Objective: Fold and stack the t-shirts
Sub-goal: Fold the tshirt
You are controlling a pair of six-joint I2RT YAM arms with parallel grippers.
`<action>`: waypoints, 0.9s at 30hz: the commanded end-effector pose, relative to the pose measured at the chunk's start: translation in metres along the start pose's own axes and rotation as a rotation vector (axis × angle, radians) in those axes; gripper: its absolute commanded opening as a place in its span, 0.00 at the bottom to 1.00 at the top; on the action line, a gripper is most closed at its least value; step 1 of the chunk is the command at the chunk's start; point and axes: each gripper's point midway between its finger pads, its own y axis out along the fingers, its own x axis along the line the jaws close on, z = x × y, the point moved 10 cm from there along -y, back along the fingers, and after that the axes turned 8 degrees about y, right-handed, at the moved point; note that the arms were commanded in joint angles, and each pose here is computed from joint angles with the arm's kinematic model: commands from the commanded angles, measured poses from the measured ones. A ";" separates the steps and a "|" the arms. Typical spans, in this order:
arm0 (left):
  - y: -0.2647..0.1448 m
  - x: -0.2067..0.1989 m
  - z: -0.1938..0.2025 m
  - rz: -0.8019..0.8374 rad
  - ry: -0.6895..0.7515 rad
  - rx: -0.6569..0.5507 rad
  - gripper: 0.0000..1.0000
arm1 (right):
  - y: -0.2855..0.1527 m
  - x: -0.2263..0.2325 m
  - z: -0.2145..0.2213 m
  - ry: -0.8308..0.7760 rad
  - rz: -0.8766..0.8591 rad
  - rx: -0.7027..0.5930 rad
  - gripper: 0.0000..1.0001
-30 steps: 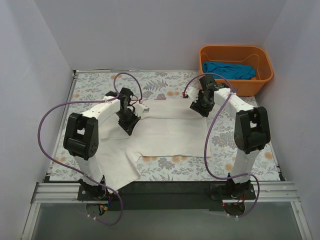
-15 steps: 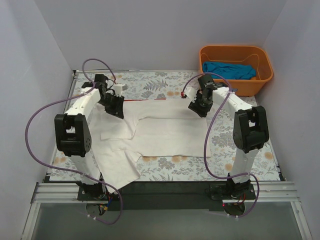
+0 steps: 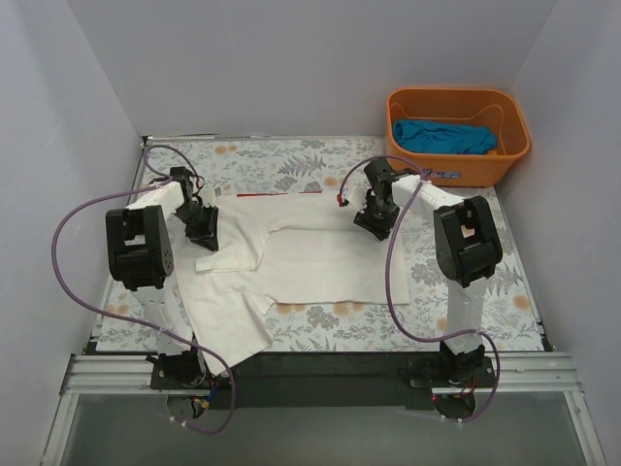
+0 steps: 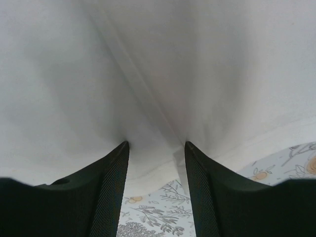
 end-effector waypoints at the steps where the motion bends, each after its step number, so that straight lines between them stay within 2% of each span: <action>1: 0.008 0.014 0.000 -0.041 -0.066 -0.017 0.18 | 0.012 -0.015 -0.005 0.004 0.088 0.013 0.55; 8: 0.031 0.033 -0.024 -0.030 -0.101 -0.034 0.17 | 0.024 -0.042 -0.031 -0.007 0.171 -0.017 0.56; 12: 0.010 0.036 -0.056 0.015 -0.053 -0.130 0.19 | 0.003 -0.049 -0.045 -0.016 0.201 -0.076 0.59; 14: -0.015 0.029 -0.058 0.037 0.017 -0.175 0.25 | -0.021 -0.043 -0.047 -0.030 0.175 -0.124 0.63; 17: -0.043 0.015 -0.041 0.102 0.127 -0.198 0.37 | -0.054 -0.022 -0.036 -0.053 0.100 -0.171 0.73; 18: -0.066 0.007 -0.034 0.128 0.177 -0.249 0.45 | -0.061 -0.014 -0.032 -0.065 0.073 -0.176 0.75; 20: -0.077 -0.003 -0.010 0.179 0.258 -0.205 0.51 | -0.075 0.008 -0.014 -0.079 0.005 -0.177 0.80; 21: -0.093 -0.011 0.000 0.172 0.299 -0.222 0.53 | -0.078 0.017 -0.008 -0.091 -0.017 -0.175 0.83; 22: -0.091 -0.013 0.014 0.193 0.302 -0.193 0.53 | -0.087 0.027 -0.002 -0.106 -0.030 -0.188 0.90; 23: -0.097 -0.017 0.028 0.220 0.369 -0.166 0.54 | -0.088 0.035 0.006 -0.111 -0.055 -0.167 0.91; 27: -0.099 -0.030 0.074 0.243 0.462 -0.081 0.54 | -0.073 0.068 0.040 -0.126 -0.118 -0.081 0.87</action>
